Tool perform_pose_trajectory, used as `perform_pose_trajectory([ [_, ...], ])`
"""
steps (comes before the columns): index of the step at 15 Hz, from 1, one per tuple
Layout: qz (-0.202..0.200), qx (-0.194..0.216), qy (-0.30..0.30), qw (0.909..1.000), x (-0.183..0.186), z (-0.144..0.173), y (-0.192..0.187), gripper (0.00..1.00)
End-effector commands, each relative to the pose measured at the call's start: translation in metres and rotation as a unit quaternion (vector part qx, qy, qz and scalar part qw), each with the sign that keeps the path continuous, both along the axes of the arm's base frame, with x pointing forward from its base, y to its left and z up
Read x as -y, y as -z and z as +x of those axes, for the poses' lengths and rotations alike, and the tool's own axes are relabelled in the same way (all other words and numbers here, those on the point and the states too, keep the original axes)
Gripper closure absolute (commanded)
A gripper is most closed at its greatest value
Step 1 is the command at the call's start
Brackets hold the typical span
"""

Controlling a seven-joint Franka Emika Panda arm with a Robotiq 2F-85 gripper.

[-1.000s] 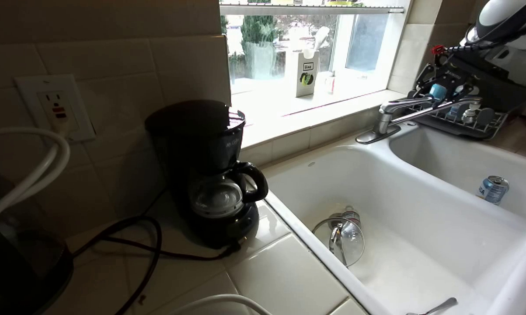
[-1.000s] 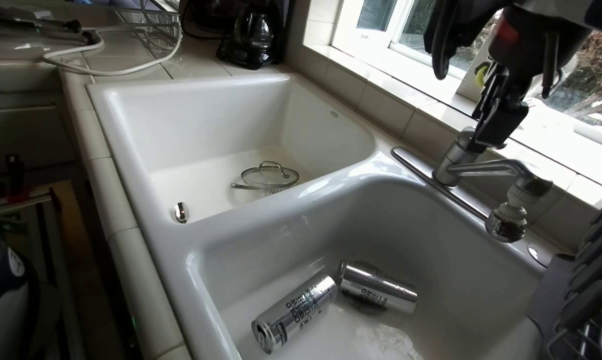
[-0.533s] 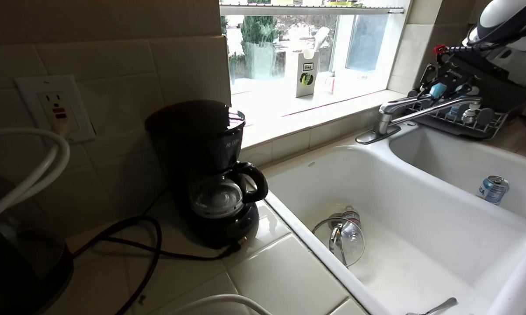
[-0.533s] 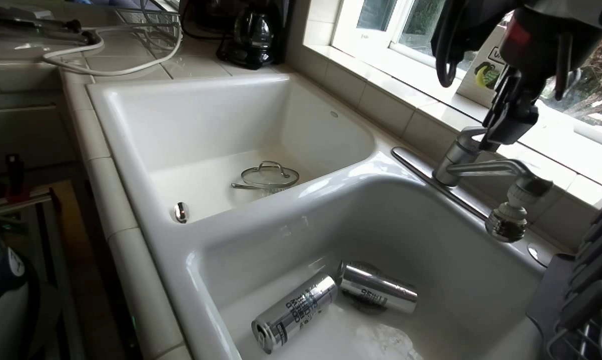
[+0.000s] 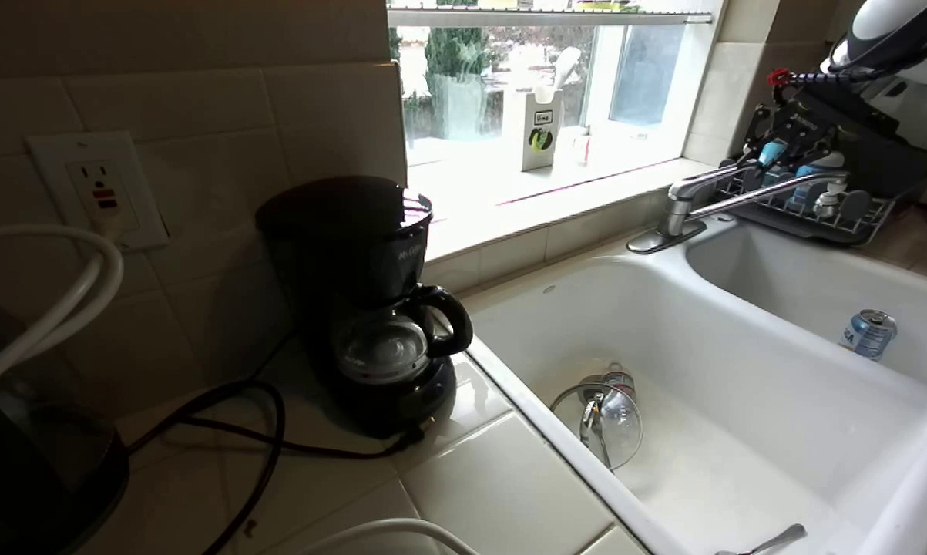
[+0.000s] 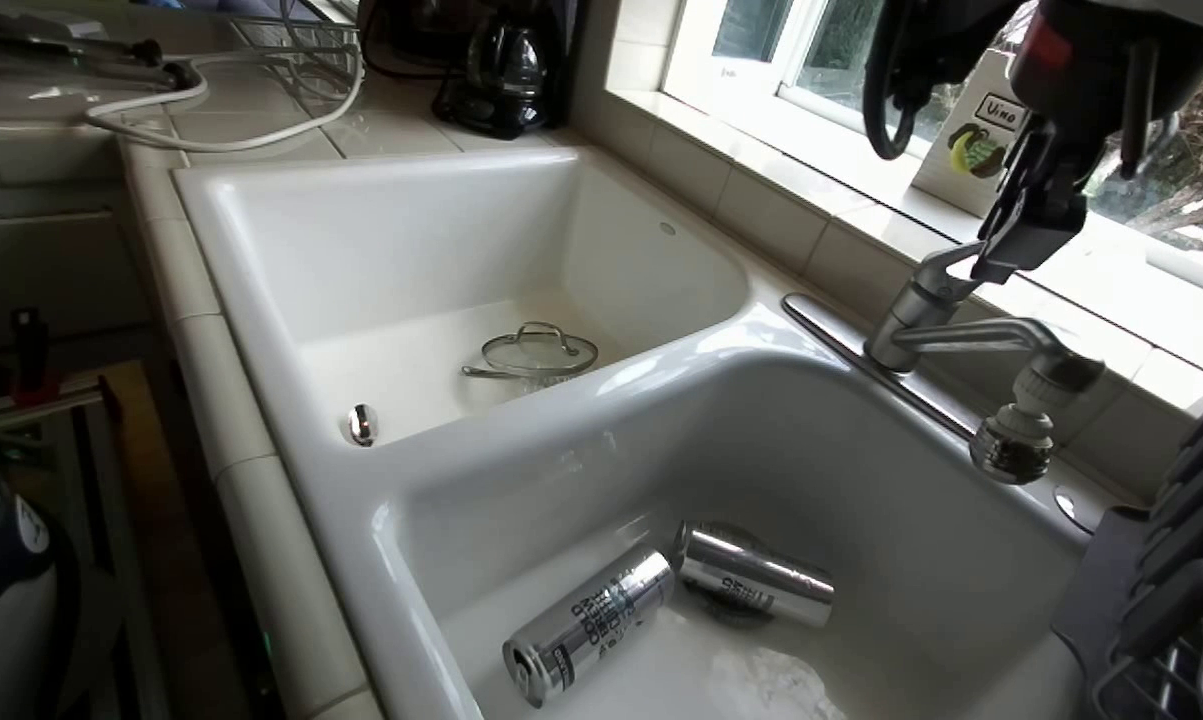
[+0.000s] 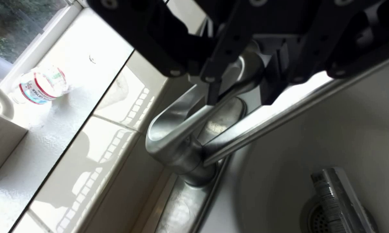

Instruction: Open the tap, then close it

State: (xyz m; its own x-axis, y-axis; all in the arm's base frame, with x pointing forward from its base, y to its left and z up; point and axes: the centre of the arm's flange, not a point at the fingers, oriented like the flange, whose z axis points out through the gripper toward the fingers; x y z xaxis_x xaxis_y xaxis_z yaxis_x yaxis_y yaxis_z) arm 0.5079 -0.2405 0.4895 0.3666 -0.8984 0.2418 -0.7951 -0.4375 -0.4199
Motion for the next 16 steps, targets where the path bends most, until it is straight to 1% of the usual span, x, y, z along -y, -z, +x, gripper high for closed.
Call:
perform_pose_trajectory([
  [1, -0.017, 0.026, -0.020, 0.9993, -0.018, 0.000, -0.004, 0.70],
  [3, -0.028, 0.037, -0.034, 0.9983, -0.024, 0.000, -0.008, 0.72],
  [5, -0.040, 0.043, -0.047, 0.9972, -0.029, 0.000, -0.011, 0.72],
  [6, -0.049, 0.046, -0.051, 0.9965, -0.030, -0.001, -0.012, 0.71],
  [7, -0.066, 0.054, -0.051, 0.9951, -0.031, 0.000, -0.014, 0.71],
  [9, -0.082, 0.066, -0.060, 0.9926, -0.037, 0.001, -0.020, 0.73],
  [12, -0.102, 0.083, -0.075, 0.9885, -0.047, 0.006, -0.027, 0.80],
  [16, -0.116, 0.088, -0.085, 0.9857, -0.052, 0.009, -0.028, 0.84],
])
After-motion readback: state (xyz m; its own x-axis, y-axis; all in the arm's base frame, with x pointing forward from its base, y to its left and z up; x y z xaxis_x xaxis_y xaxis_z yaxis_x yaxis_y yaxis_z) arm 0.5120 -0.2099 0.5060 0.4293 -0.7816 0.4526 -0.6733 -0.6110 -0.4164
